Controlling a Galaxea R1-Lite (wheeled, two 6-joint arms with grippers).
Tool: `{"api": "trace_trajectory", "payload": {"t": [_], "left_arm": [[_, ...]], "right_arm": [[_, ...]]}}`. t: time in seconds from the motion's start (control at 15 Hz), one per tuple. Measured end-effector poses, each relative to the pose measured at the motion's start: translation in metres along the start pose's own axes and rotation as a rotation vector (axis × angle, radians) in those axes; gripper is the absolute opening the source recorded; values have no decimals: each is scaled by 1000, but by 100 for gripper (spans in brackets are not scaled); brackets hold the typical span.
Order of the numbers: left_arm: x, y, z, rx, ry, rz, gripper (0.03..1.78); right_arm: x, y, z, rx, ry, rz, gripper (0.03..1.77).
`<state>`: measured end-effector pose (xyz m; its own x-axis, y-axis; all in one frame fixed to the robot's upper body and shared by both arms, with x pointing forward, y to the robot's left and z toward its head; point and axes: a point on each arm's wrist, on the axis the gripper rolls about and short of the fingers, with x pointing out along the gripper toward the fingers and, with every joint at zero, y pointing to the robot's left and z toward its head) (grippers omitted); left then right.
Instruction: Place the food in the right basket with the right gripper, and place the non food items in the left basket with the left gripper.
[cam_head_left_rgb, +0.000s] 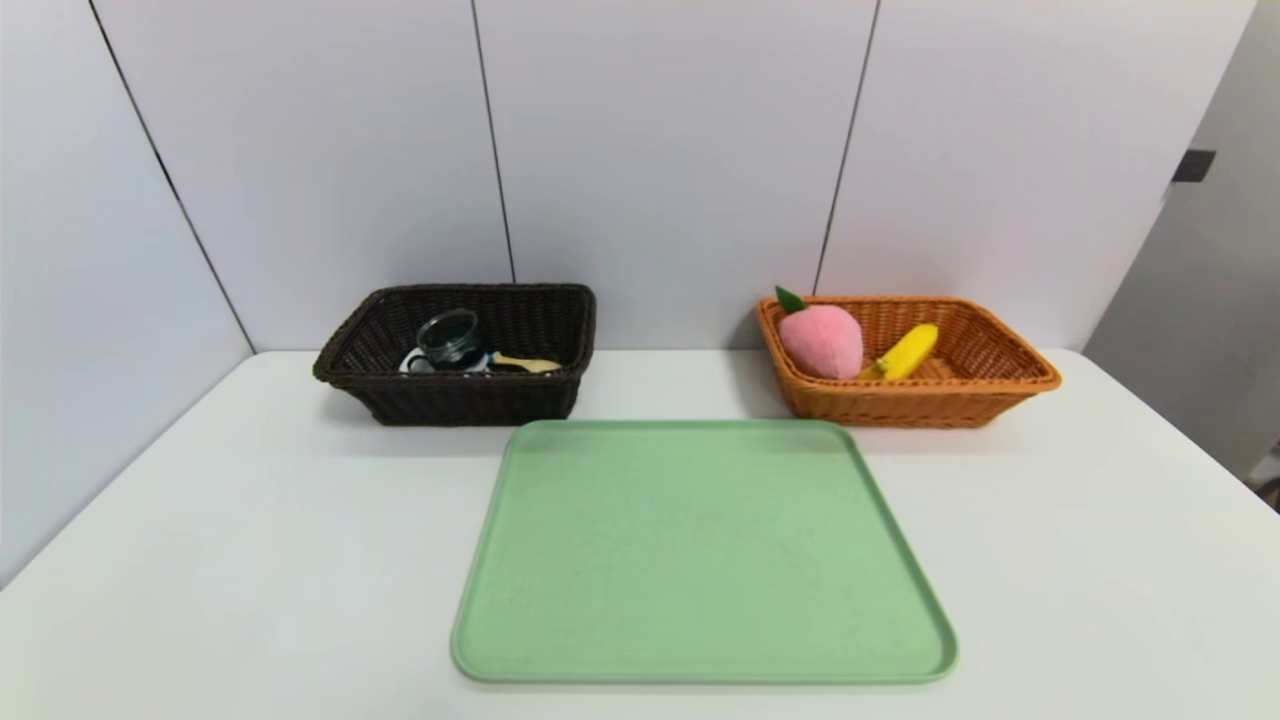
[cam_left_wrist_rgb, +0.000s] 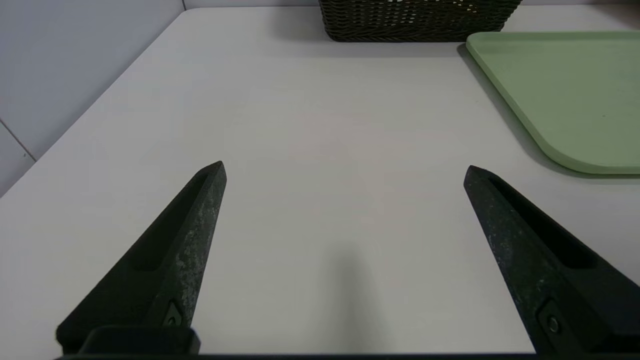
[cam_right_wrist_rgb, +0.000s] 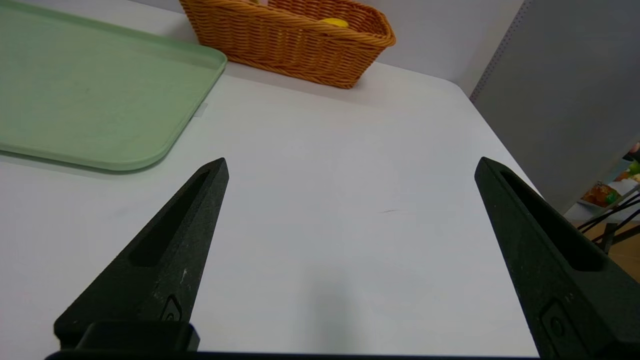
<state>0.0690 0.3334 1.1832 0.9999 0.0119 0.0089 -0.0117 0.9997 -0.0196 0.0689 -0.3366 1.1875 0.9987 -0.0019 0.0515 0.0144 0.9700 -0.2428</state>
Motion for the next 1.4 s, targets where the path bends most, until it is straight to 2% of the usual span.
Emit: {"api": "trace_trajectory", "payload": {"t": [0.33, 0.6, 0.8, 1.4], "left_arm": [[0, 0, 0, -20, 0, 4, 169], [0, 0, 0, -19, 0, 4, 169], [0, 0, 0, -20, 0, 4, 169], [0, 0, 0, -19, 0, 4, 169]], "right_arm": [[0, 0, 0, -8, 0, 2, 170], [0, 2, -2, 13, 7, 70, 170], [0, 3, -5, 35, 33, 75, 170], [0, 3, -5, 40, 35, 75, 170]]}}
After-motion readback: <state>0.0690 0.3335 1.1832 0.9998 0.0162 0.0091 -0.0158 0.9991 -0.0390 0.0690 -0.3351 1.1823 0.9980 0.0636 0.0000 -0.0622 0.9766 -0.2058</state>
